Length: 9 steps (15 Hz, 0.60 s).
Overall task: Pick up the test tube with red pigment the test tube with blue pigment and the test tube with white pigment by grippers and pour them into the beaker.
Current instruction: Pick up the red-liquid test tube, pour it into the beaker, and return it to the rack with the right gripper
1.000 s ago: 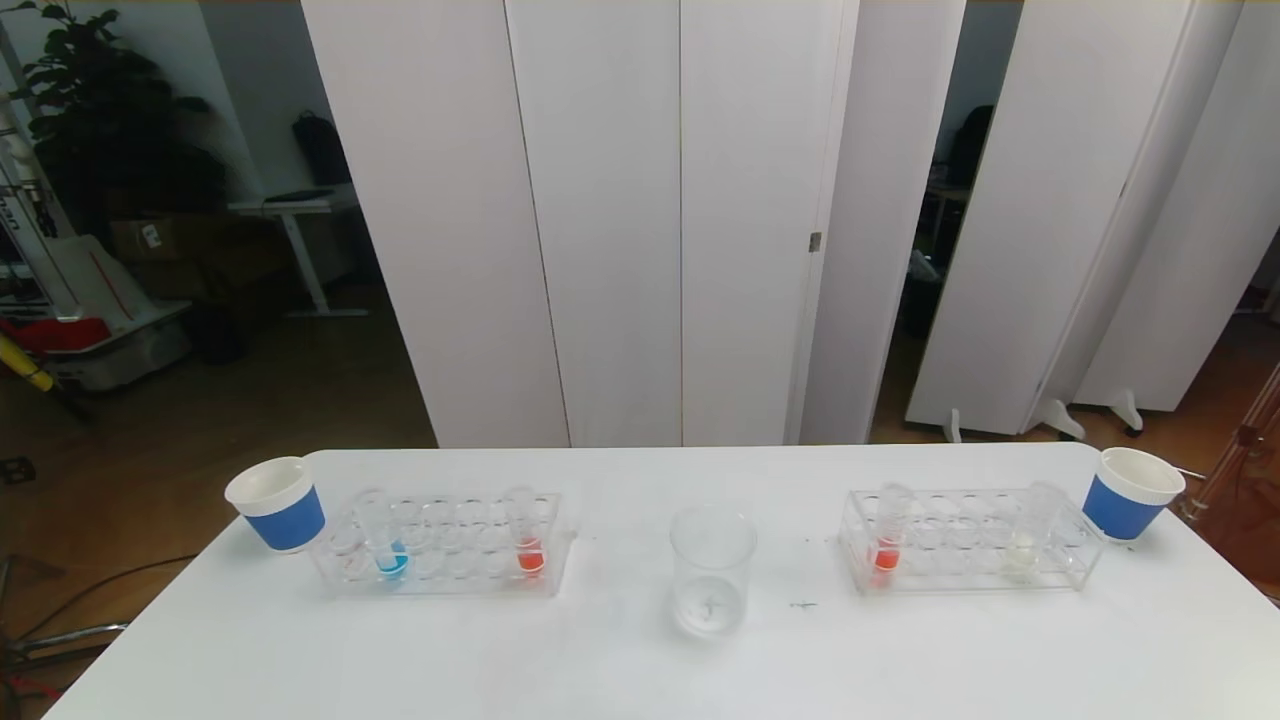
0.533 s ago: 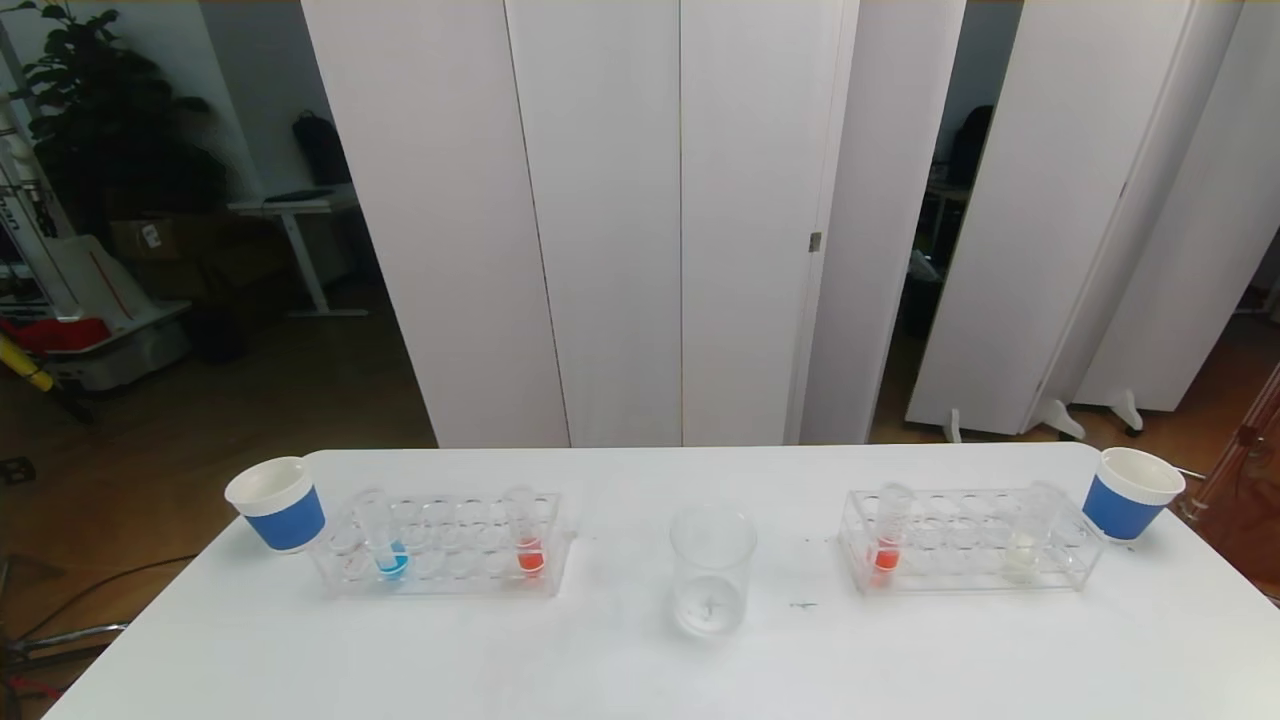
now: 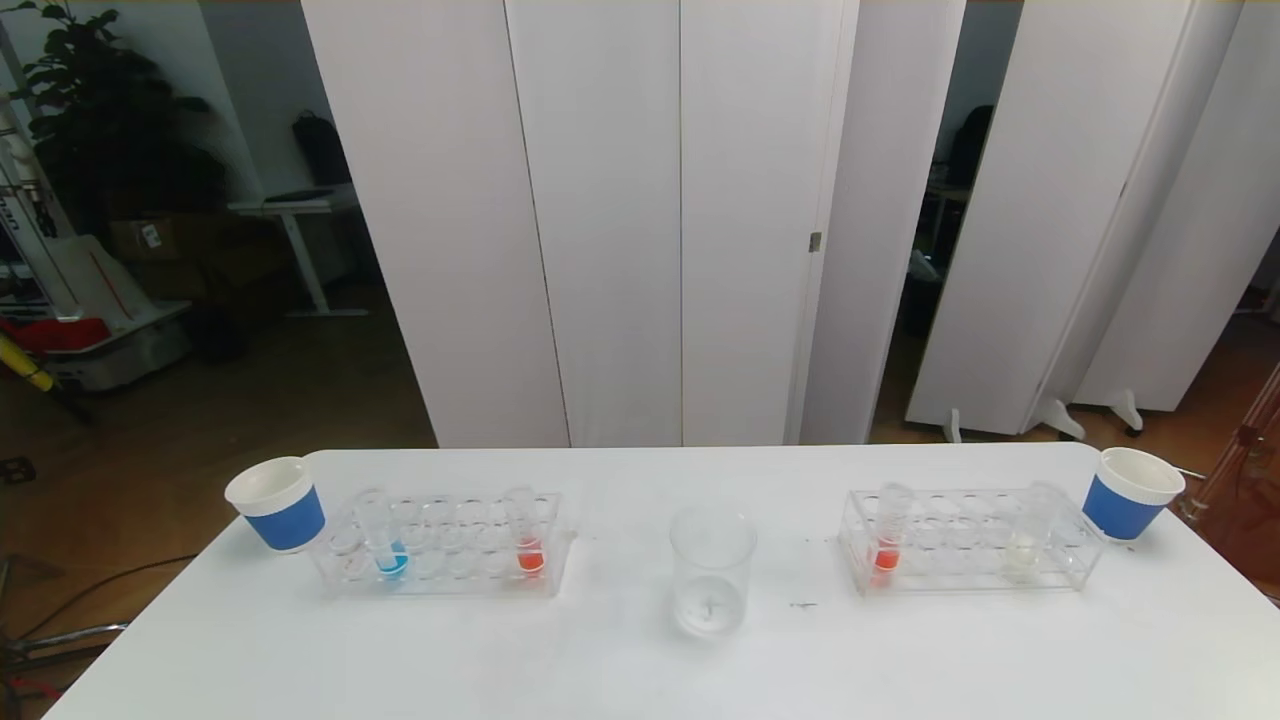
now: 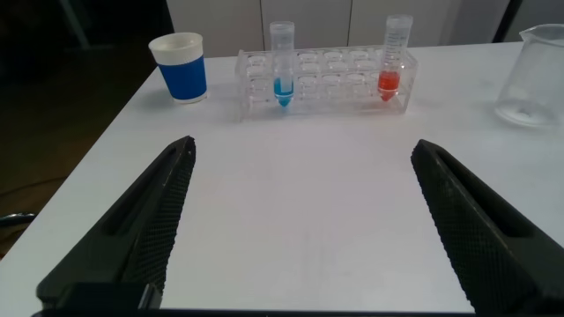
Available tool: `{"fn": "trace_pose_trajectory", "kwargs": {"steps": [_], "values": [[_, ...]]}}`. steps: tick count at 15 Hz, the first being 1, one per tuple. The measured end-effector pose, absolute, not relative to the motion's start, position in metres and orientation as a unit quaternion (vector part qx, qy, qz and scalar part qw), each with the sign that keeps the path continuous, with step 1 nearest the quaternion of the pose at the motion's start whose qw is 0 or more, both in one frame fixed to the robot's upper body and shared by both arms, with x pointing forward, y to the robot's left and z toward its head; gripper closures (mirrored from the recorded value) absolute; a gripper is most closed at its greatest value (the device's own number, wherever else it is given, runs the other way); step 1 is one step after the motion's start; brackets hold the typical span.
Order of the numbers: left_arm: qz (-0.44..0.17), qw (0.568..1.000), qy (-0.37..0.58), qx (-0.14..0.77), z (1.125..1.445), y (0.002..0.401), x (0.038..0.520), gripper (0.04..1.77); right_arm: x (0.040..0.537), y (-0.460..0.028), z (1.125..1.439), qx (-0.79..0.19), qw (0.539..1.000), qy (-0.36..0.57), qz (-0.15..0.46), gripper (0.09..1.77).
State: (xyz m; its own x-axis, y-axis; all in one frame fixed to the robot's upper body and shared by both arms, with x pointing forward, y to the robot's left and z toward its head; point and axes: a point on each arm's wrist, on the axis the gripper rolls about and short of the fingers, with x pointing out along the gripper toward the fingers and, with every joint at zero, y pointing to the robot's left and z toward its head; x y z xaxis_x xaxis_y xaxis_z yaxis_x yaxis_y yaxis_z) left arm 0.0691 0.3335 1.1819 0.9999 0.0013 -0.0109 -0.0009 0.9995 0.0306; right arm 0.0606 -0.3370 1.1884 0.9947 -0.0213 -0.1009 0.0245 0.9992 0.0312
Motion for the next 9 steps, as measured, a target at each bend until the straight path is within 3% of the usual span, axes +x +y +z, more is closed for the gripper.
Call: {"fn": "trace_pose_trajectory", "kwargs": {"steps": [5,9], "values": [[0.001,1.000,0.005,0.015,1.182,0.333,0.069,0.06,0.055,-0.337,1.206,0.015,1.000,0.023,-0.009,0.11],[0.001,1.000,0.005,0.015,1.182,0.333,0.069,0.06,0.051,-0.337,1.240,0.015,1.000,-0.004,-0.007,0.11]]}}
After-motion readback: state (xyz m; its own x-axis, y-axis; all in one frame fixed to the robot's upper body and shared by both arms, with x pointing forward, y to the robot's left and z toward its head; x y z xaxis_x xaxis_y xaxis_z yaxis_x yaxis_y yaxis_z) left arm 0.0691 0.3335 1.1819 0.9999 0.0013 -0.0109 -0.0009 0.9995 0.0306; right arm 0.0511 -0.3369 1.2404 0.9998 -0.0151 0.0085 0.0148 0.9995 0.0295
